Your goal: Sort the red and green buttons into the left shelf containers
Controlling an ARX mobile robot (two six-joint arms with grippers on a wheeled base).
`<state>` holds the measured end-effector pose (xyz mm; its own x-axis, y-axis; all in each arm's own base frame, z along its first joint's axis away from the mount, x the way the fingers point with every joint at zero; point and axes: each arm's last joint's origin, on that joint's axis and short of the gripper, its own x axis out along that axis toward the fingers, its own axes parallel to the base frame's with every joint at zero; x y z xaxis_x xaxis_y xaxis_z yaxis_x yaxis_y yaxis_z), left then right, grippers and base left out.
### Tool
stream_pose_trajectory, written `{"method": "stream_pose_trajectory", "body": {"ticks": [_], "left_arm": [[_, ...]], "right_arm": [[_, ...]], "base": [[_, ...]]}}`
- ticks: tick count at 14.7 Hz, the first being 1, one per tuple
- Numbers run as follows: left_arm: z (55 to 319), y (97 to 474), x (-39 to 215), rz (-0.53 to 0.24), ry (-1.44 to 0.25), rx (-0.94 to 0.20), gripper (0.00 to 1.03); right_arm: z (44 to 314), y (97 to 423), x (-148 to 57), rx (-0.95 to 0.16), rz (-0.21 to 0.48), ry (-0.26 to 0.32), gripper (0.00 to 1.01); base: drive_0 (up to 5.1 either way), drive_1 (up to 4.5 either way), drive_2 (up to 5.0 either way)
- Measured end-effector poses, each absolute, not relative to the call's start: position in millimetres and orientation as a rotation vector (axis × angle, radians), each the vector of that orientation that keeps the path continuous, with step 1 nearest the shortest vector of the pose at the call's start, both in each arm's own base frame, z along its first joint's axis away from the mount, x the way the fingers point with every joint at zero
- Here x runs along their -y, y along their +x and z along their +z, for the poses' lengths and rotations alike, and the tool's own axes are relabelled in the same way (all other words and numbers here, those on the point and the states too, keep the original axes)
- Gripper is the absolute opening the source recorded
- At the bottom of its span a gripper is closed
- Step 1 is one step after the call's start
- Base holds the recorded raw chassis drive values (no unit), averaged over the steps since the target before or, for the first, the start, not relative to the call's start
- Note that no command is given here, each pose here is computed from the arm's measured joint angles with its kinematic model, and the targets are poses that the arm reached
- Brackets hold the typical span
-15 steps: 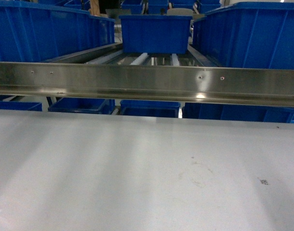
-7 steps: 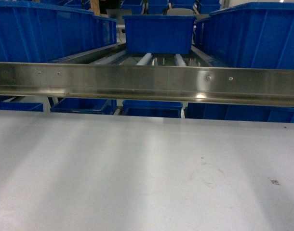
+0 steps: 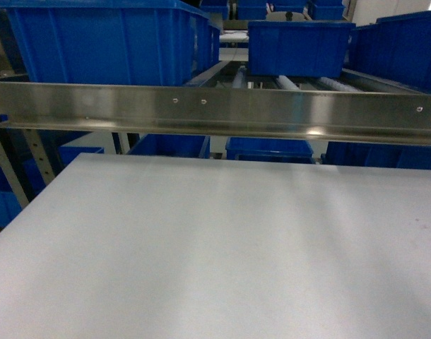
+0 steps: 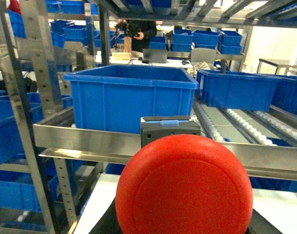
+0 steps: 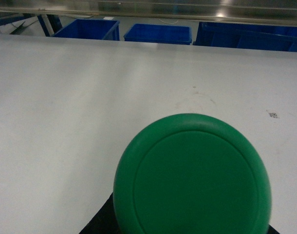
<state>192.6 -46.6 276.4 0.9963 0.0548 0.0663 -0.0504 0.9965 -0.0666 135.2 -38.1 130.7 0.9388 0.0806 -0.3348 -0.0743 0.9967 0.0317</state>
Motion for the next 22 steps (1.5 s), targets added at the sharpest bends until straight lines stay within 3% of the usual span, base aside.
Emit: {"method": "stream_pose_trajectory", "body": {"ticks": [22], "left_arm": [[276.4, 192.6, 46.6, 0.052, -0.065, 0.068, 0.24]], "right_arm": [[130.5, 135.2, 38.1, -0.344, 0.079, 0.019, 0.27]], "base": [[-5.0, 2.46, 2.5]]}}
